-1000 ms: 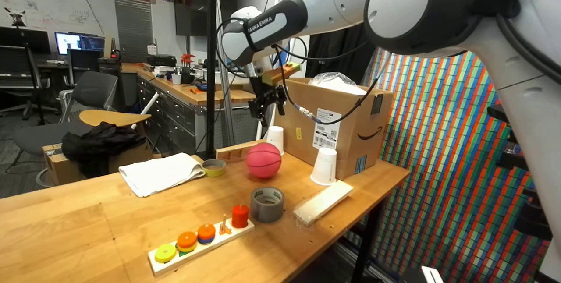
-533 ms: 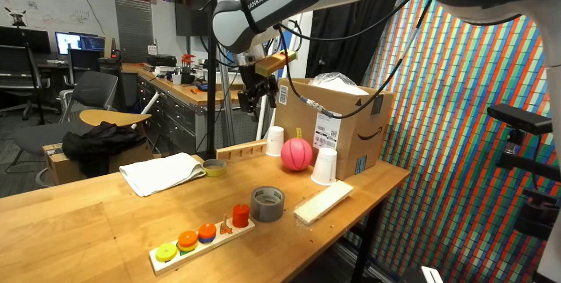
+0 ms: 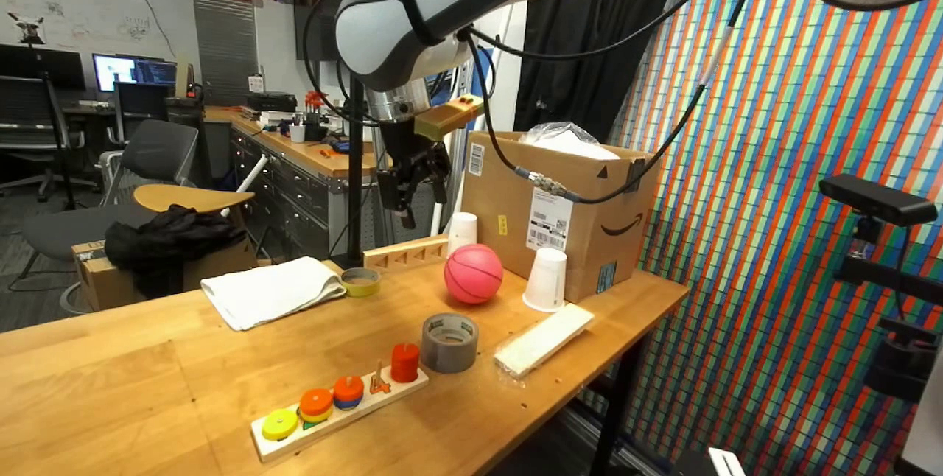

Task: Roll the ball up and down the table

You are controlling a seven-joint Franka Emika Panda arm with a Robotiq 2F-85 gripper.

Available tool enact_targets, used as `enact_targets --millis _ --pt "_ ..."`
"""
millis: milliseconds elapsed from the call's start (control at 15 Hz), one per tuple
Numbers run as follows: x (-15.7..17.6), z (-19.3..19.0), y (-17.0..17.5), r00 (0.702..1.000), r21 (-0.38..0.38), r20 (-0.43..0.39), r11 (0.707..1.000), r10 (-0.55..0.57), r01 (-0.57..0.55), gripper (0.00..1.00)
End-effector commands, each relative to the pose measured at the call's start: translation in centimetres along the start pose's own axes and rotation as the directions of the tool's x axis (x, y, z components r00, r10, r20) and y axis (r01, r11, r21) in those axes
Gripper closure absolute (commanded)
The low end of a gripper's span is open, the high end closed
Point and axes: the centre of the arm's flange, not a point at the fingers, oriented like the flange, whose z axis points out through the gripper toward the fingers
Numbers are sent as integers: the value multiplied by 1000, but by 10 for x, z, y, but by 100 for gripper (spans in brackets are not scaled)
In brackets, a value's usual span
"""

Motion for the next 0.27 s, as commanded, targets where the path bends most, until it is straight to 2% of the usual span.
enact_targets --millis 0,200 --pt "-1 0 0 1000 1 -1 1000 -1 1 0" --pt "-2 1 2 1000 1 -4 1000 -2 2 0"
